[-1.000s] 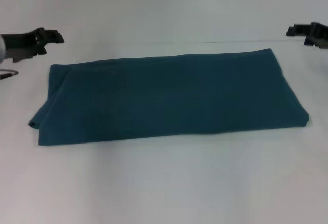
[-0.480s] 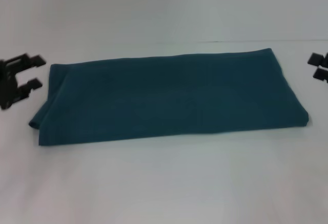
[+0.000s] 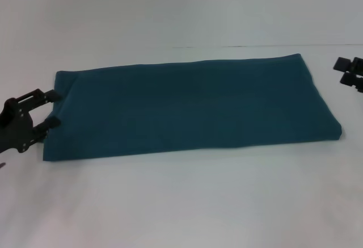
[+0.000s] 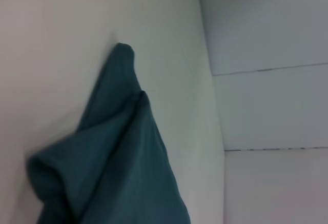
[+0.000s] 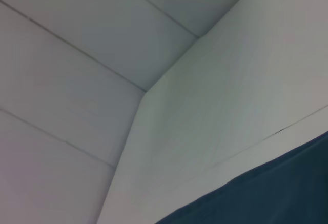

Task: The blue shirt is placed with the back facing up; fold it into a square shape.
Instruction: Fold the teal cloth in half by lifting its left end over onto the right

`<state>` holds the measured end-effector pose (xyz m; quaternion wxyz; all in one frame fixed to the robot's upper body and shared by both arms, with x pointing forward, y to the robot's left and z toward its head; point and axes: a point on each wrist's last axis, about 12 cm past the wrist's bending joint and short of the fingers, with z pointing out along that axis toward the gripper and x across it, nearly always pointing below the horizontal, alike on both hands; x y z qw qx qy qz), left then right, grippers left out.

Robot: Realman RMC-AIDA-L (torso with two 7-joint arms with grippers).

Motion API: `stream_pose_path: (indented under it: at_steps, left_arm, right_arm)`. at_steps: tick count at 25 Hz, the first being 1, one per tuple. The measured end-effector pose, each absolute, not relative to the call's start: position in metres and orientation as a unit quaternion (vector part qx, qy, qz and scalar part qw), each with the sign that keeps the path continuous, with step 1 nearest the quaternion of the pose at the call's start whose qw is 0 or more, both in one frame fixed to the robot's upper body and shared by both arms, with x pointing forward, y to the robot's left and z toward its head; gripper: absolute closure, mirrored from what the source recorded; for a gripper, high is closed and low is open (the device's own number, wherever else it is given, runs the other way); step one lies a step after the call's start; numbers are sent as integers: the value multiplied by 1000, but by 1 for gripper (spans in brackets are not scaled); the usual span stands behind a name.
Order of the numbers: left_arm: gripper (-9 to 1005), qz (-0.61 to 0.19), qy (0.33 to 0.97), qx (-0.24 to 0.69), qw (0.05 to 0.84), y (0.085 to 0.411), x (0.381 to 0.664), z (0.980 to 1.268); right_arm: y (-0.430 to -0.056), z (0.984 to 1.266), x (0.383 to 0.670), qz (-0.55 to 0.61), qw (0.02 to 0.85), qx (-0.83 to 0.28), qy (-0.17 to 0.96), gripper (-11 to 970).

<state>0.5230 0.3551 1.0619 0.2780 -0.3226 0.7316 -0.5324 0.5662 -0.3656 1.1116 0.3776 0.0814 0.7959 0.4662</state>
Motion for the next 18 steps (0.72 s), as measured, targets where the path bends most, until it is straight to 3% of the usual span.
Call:
stream_pose_path:
  at_steps: [12,18]
  left_arm:
    - [337,-508,737,-359,265,357,514,1043]
    - [338,-504,724,-396,253,368,491,1033]
  right_arm:
    - [-364,1103,561,470,368,92,797,285]
    - [-366,1103,560,470,366,91,798,285]
